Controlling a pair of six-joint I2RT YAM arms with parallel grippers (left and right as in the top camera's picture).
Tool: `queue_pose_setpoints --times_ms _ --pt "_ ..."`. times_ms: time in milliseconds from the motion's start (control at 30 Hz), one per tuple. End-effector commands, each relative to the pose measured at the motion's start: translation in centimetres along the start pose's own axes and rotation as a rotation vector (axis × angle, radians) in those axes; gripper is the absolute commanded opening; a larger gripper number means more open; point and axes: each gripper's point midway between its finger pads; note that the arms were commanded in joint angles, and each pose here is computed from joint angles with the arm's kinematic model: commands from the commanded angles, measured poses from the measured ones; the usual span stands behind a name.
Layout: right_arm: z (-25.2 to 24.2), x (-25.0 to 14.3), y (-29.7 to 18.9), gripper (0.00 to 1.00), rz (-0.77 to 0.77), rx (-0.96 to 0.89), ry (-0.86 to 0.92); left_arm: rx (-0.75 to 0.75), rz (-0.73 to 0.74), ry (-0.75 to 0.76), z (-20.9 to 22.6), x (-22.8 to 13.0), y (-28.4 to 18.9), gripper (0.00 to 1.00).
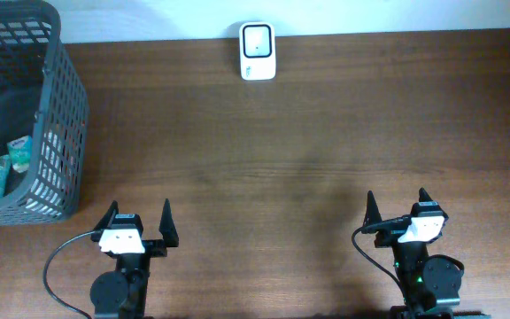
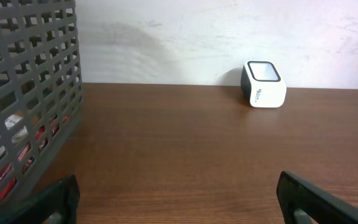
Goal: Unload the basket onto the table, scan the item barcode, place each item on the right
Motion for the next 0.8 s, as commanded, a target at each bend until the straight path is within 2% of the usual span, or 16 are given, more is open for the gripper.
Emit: queue_pose_setpoints --times_ms 0,167,267,333,367,400,433,500,600,733,767 --pt "-0.2 -0.3 0.0 0.99 0.004 -0.009 -0.003 0.010 -0.004 0.012 0.2 -0.1 0.0 0.99" --pt "-0.2 -0.3 0.0 0.99 0.004 -0.009 -0.003 -0.006 -0.004 0.006 0.0 -0.1 0.0 0.99" --pt "-0.2 -0.3 0.0 0.99 0.004 -0.009 -0.003 -0.212 -0.097 -0.008 -3.6 2.3 -0.5 0.99" --pt "-0.2 -0.3 0.0 0.99 0.004 -0.009 -0.003 -0.445 -0.370 0.064 -7.6 8.5 -3.4 0.99" --pt "-0.2 -0.3 0.0 0.99 0.004 -0.009 -0.003 -0.467 -0.679 0.134 -8.1 14.8 -7.4 0.99" --pt "-0.2 -0.3 0.0 0.99 0.004 -0.009 -0.003 -0.415 -0.794 0.133 -7.4 17.9 -9.3 0.99" --pt "-0.2 -0.3 0.0 0.99 0.004 -0.009 -0.003 -0.385 -0.830 0.127 -7.0 19.8 -10.1 0.99" --pt "-0.2 -0.3 0.0 0.99 0.004 -0.009 -0.003 -0.342 -0.873 0.176 -6.9 22.8 -11.2 0.99" --pt "-0.2 -0.3 0.0 0.98 0.004 -0.009 -0.003 -0.244 -0.894 0.347 -7.0 28.4 -11.5 0.99" --pt "-0.2 -0.3 0.0 0.99 0.004 -0.009 -0.003 -0.124 -0.752 0.306 -5.3 35.4 -7.2 0.99" --pt "-0.2 -0.3 0.0 0.99 0.004 -0.009 -0.003 -0.107 -0.696 0.341 -5.3 37.4 -5.1 0.99"
Point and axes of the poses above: each gripper's point midway between its finger pads, its own y axis out along the fingers, its own z axis along the line the jaws close on, x = y × z, and after that the axes turned 1 degree about -y, right-handed
